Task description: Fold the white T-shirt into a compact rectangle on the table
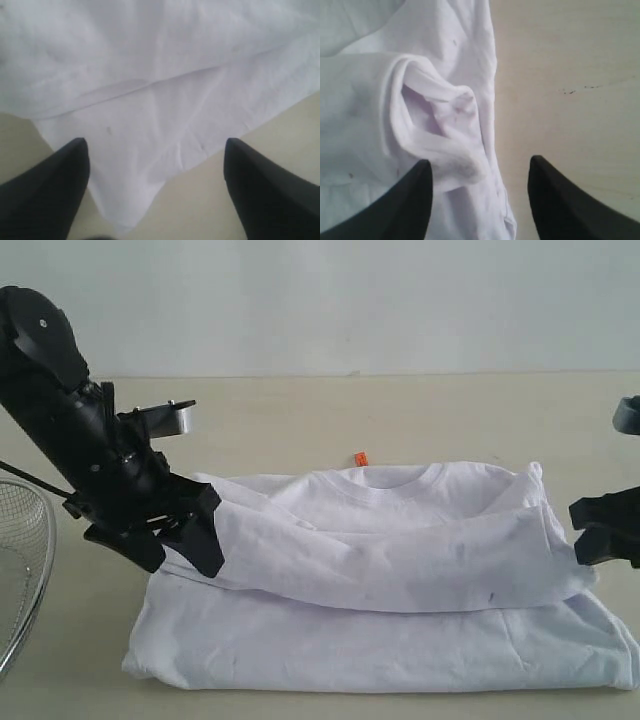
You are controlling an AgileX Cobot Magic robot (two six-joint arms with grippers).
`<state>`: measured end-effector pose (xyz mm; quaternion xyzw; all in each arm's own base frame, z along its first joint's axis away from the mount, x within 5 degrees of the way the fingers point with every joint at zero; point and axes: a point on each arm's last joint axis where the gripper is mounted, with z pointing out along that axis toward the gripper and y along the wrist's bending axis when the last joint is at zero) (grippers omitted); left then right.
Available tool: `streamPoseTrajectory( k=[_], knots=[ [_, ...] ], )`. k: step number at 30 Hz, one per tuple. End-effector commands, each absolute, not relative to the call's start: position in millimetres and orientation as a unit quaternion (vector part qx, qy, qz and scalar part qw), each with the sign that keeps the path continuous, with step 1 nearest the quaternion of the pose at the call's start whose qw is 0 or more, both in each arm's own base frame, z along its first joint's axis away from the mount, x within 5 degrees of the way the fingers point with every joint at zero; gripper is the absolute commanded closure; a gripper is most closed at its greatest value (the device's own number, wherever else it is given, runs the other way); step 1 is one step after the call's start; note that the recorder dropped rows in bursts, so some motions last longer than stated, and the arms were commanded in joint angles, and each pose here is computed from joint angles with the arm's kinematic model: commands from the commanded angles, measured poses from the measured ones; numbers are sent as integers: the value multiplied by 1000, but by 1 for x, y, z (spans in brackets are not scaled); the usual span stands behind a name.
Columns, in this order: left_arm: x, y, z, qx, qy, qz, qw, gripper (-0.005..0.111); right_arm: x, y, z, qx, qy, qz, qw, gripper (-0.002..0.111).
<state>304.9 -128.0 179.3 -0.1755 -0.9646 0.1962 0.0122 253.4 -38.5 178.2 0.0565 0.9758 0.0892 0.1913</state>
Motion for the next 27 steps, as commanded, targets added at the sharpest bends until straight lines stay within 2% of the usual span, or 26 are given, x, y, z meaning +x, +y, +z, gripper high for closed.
streamPoseTrajectory(
  k=[1, 9, 16, 21, 27],
  knots=[
    [307, -129, 184, -170, -965, 201, 0, 36, 259, -33, 164, 35, 979, 95, 174, 58],
    [307, -129, 184, -169, -965, 201, -1, 36, 264, -32, 153, 38, 980, 91, 172, 61],
    [308, -129, 183, -168, -965, 200, -8, 36, 265, -31, 153, 43, 979, 99, 171, 108],
    [309, -129, 183, -168, -965, 199, -9, 36, 269, -29, 161, 59, 974, 115, 185, 108],
    [308, -129, 183, -169, -965, 199, -8, 36, 282, -27, 189, 71, 962, 138, 225, 108]
  ],
)
